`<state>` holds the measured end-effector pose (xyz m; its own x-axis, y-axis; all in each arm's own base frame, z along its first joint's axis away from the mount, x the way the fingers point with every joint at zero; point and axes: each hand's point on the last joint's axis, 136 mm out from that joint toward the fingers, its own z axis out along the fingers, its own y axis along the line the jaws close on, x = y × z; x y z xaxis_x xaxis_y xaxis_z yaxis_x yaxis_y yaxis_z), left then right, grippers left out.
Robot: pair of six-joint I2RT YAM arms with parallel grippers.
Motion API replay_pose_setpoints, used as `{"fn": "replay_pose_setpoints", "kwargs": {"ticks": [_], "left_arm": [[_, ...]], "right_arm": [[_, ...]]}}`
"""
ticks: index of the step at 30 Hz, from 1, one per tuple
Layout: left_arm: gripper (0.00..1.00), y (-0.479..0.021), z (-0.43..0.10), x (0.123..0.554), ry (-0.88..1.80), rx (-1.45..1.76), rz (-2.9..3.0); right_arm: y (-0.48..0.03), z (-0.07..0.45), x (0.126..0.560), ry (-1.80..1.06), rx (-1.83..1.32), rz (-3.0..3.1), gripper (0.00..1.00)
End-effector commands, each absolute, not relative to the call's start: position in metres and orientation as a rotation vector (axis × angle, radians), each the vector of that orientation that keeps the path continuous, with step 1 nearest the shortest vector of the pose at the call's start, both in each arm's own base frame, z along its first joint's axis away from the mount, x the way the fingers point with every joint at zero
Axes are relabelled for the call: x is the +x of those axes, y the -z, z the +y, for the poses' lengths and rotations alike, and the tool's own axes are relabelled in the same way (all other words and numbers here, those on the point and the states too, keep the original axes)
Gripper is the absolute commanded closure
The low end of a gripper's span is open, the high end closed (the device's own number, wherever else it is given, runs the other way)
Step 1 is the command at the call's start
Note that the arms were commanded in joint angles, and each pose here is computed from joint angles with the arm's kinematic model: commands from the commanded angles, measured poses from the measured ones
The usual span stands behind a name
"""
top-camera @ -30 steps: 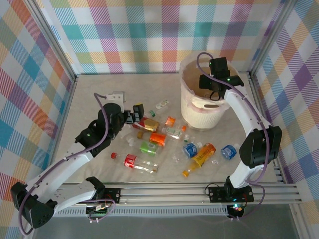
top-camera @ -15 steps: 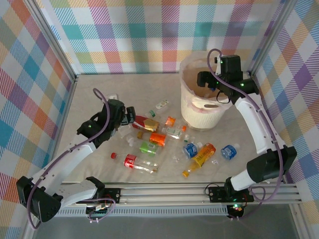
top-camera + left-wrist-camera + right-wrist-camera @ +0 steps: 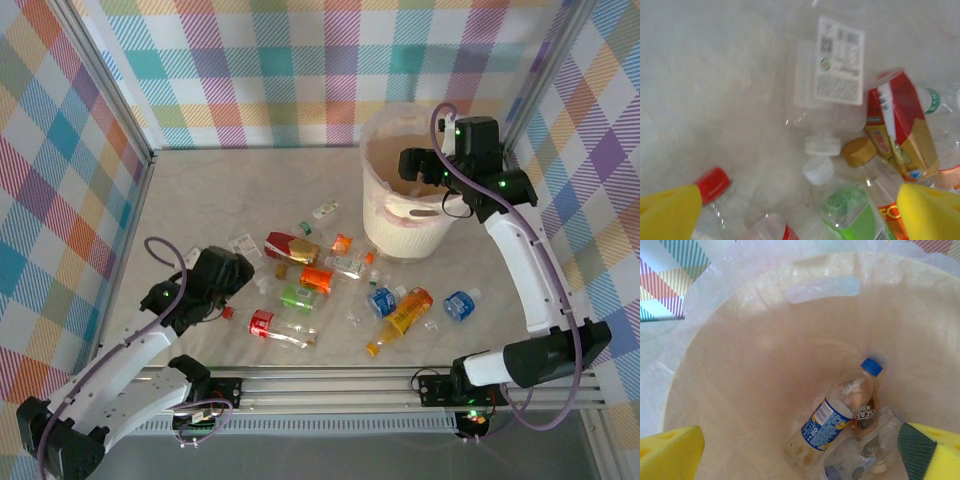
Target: Put the plastic bottles in the bin
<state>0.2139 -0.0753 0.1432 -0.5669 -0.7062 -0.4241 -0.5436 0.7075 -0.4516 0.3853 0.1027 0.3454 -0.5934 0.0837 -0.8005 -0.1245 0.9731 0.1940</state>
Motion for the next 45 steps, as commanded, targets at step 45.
{"fn": "replay_pose_setpoints", "kwargs": {"ticks": [45], "left_arm": [[0.37, -0.02, -0.134, 0.176, 0.557, -1.419, 2.43]], "right_arm": [[-0.316, 0.118, 0.383, -0.388, -0.07, 2.218, 0.0]]}}
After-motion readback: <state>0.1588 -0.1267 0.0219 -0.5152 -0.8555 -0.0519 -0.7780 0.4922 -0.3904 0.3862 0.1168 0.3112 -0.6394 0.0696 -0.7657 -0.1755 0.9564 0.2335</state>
